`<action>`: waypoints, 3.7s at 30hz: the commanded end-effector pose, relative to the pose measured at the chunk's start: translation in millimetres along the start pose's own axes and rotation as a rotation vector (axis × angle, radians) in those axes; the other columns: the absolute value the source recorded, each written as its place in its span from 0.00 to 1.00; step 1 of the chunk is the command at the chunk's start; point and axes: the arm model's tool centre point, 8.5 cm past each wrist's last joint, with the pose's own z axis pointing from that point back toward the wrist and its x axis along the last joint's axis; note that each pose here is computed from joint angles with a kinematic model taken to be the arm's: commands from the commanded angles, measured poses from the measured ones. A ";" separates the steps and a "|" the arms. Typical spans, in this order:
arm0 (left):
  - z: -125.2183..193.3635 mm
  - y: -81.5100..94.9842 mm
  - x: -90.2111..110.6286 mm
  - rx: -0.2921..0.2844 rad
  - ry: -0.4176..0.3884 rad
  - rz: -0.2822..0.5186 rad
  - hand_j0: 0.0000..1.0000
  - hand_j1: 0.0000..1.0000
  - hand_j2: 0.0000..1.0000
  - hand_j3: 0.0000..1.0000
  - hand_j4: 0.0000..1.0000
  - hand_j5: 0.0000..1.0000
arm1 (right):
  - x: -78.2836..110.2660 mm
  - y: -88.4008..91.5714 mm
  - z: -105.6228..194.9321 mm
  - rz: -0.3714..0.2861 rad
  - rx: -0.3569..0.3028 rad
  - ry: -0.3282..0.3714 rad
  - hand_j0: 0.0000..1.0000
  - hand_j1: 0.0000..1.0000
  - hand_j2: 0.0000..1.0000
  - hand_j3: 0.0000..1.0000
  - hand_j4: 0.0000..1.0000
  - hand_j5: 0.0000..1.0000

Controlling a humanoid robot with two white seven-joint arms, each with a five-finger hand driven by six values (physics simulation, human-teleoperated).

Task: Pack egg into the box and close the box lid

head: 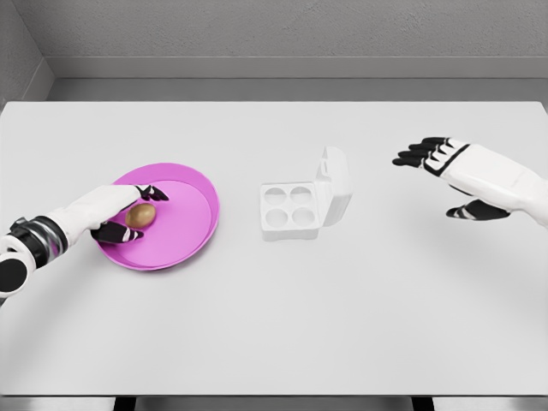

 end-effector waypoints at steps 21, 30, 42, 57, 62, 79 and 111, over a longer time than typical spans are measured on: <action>-0.6 -4.1 -5.0 -0.012 0.011 0.010 0.57 0.57 0.57 0.57 0.57 0.57 | -7.8 38.5 -30.9 -0.081 0.048 0.002 1.00 1.00 1.00 1.00 1.00 1.00; 0.8 -0.9 -2.7 -0.003 0.000 0.008 0.46 0.46 0.46 0.46 0.46 0.46 | -19.7 44.8 -39.9 -0.095 0.064 0.024 1.00 1.00 1.00 1.00 1.00 1.00; 2.6 7.9 3.5 0.019 -0.025 0.000 0.42 0.42 0.42 0.42 0.42 0.42 | -22.0 48.6 -45.3 -0.106 0.063 0.028 1.00 1.00 1.00 1.00 1.00 1.00; -1.9 12.4 16.7 0.044 -0.061 0.012 0.41 0.41 0.41 0.41 0.41 0.41 | -24.3 50.3 -42.1 -0.109 0.071 0.036 1.00 1.00 1.00 1.00 1.00 1.00; -6.9 11.5 24.1 0.055 -0.081 0.031 0.41 0.41 0.41 0.41 0.41 0.41 | -24.3 50.3 -42.1 -0.109 0.071 0.036 1.00 1.00 1.00 1.00 1.00 1.00; -21.6 14.8 51.7 0.092 -0.155 0.071 0.41 0.41 0.41 0.41 0.41 0.41 | -26.4 51.4 -41.1 -0.111 0.074 0.043 1.00 1.00 1.00 1.00 1.00 1.00; -51.4 8.5 115.3 0.094 -0.306 0.110 0.37 0.37 0.37 0.37 0.37 0.37 | -30.4 52.1 -38.2 -0.111 0.078 0.056 1.00 1.00 1.00 1.00 1.00 1.00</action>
